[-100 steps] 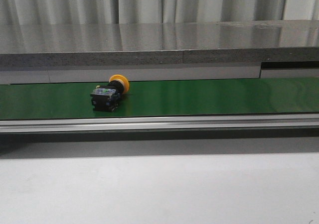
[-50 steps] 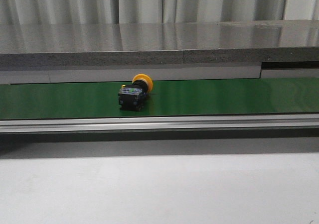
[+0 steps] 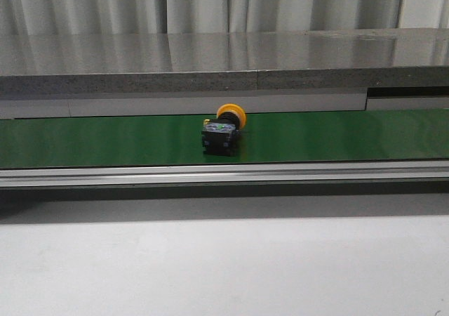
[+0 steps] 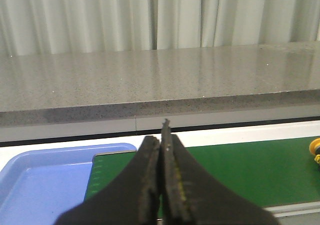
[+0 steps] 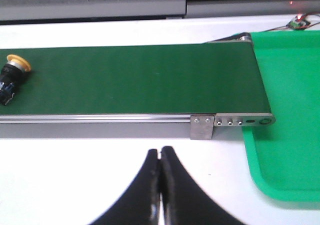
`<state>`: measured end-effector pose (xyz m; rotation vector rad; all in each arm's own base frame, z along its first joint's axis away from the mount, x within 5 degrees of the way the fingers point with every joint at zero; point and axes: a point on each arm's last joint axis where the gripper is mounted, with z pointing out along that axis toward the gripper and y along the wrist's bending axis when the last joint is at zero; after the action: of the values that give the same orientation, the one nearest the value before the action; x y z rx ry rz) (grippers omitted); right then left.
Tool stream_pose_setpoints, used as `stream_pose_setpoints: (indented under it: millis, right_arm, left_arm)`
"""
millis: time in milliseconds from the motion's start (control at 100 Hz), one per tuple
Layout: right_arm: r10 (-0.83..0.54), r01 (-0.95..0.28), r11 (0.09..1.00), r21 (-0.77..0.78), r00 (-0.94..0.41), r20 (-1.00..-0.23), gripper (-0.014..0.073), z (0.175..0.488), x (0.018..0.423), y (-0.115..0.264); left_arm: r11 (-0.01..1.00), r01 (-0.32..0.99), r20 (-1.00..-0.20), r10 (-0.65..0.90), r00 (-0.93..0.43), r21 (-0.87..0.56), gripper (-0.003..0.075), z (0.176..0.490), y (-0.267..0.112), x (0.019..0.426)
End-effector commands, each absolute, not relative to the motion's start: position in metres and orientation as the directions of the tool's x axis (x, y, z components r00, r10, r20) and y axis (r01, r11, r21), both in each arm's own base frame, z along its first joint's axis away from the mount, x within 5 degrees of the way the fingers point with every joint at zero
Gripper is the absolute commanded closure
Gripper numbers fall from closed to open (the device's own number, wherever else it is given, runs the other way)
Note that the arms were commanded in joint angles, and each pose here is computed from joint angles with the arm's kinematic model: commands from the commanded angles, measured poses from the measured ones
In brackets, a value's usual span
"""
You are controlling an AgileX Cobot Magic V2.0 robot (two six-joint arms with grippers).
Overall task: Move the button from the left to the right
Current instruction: 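Raise the left gripper while the belt carries the button toward the right arm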
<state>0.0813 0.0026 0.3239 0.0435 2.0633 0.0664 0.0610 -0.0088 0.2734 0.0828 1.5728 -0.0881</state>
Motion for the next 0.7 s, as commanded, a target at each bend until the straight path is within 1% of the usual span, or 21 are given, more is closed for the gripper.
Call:
stream_pose_setpoints:
  millis: [0,230,300,340,390,420,440,490,560,630,690]
  right_arm:
    - [0.074,-0.003,0.996,0.084,-0.444,-0.893,0.0662,0.340,0.095,0.003]
    - [0.100,-0.006,0.993,0.117,-0.469,-0.878,0.0657,0.337,0.105,0.005]
    - [0.101,-0.006,0.993,0.118,-0.471,-0.876,0.0631,0.337,0.105,0.005]
    - [0.103,-0.006,0.993,0.120,-0.472,-0.875,0.0585,0.337,0.106,0.005]
    - [0.104,-0.007,0.992,0.122,-0.472,-0.875,0.0505,0.337,0.106,0.005]
    - [0.104,-0.007,0.992,0.122,-0.472,-0.875,0.0436,0.337,0.106,0.005]
    - [0.104,-0.007,0.992,0.122,-0.472,-0.875,0.0406,0.337,0.106,0.005]
    - [0.104,-0.007,0.992,0.122,-0.472,-0.875,0.0281,0.337,0.106,0.005]
    - [0.105,-0.007,0.992,0.122,-0.466,-0.878,0.0148,0.337,0.106,0.005]
    - [0.121,-0.011,0.990,0.141,-0.450,-0.885,0.0070,0.339,0.107,0.006]
    - [0.149,-0.017,0.985,0.174,-0.439,-0.886,0.0051,0.340,0.107,0.008]
  left_arm:
    - [0.995,0.096,-0.997,-0.027,0.077,-0.019,0.0741,0.288,-0.007,0.061]
    - [0.995,0.096,-0.997,-0.027,0.077,-0.019,0.0741,0.288,-0.007,0.061]
    - [0.995,0.096,-0.997,-0.027,0.077,-0.019,0.0741,0.288,-0.007,0.061]
    - [0.995,0.096,-0.997,-0.027,0.077,-0.019,0.0741,0.288,-0.007,0.061]
    - [0.995,0.096,-0.997,-0.027,0.077,-0.019,0.0741,0.288,-0.007,0.061]
    - [0.995,0.096,-0.997,-0.027,0.077,-0.019,0.0741,0.288,-0.007,0.061]
    - [0.995,0.096,-0.997,-0.027,0.077,-0.019,0.0741,0.288,-0.007,0.061]
    - [0.995,0.096,-0.997,-0.027,0.077,-0.019,0.0741,0.288,-0.007,0.061]
    - [0.995,0.096,-0.997,-0.027,0.077,-0.019,0.0741,0.288,-0.007,0.061]
    - [0.995,0.096,-0.997,-0.027,0.077,-0.019,0.0741,0.288,-0.007,0.061]
    - [0.995,0.096,-0.997,-0.027,0.077,-0.019,0.0741,0.288,-0.007,0.061]
